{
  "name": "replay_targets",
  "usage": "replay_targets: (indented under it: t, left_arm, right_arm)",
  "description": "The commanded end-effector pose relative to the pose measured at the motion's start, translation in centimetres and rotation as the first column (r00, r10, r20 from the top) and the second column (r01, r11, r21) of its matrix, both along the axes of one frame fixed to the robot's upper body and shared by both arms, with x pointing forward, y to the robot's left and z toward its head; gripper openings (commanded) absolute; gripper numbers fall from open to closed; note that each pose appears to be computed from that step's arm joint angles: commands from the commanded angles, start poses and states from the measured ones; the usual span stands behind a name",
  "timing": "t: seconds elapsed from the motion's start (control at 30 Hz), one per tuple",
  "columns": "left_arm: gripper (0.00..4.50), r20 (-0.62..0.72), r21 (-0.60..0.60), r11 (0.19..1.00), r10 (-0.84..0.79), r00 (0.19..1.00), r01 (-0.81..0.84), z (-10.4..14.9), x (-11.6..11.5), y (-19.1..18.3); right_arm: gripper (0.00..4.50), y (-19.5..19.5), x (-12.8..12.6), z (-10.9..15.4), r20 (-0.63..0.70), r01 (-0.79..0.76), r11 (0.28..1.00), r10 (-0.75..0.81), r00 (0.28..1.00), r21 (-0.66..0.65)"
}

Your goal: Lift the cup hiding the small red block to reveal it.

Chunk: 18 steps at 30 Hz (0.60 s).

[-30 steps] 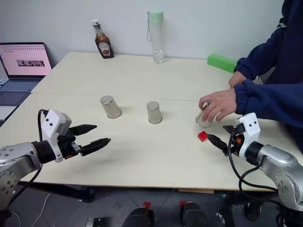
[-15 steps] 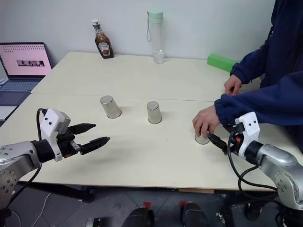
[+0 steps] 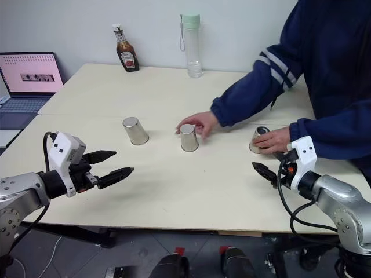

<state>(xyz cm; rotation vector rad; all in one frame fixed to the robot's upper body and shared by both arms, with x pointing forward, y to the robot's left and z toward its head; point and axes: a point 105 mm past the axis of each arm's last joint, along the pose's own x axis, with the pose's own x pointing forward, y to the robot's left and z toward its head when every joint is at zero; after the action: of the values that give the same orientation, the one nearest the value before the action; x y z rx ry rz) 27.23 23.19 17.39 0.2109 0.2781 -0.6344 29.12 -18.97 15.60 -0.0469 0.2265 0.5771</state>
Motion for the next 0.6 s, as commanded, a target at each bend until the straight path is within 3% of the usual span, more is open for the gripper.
replay_targets:
  t: [0.03, 0.6]
  left_arm:
    - [4.5, 0.076, 0.0, 1.0, 0.011, 0.997, -0.011, 1.65, 0.49, -0.04]
    - [4.5, 0.072, 0.013, 1.0, -0.017, 0.997, 0.016, 1.37, 0.71, -0.42]
  right_arm:
    - [4.45, 0.13, 0.09, 1.14, 0.047, -0.009, 1.0, 0.009, 0.999, -0.001]
    - [4.45, 0.27, -0.28, 1.04, 0.05, -0.01, 1.0, 0.01, 0.999, -0.001]
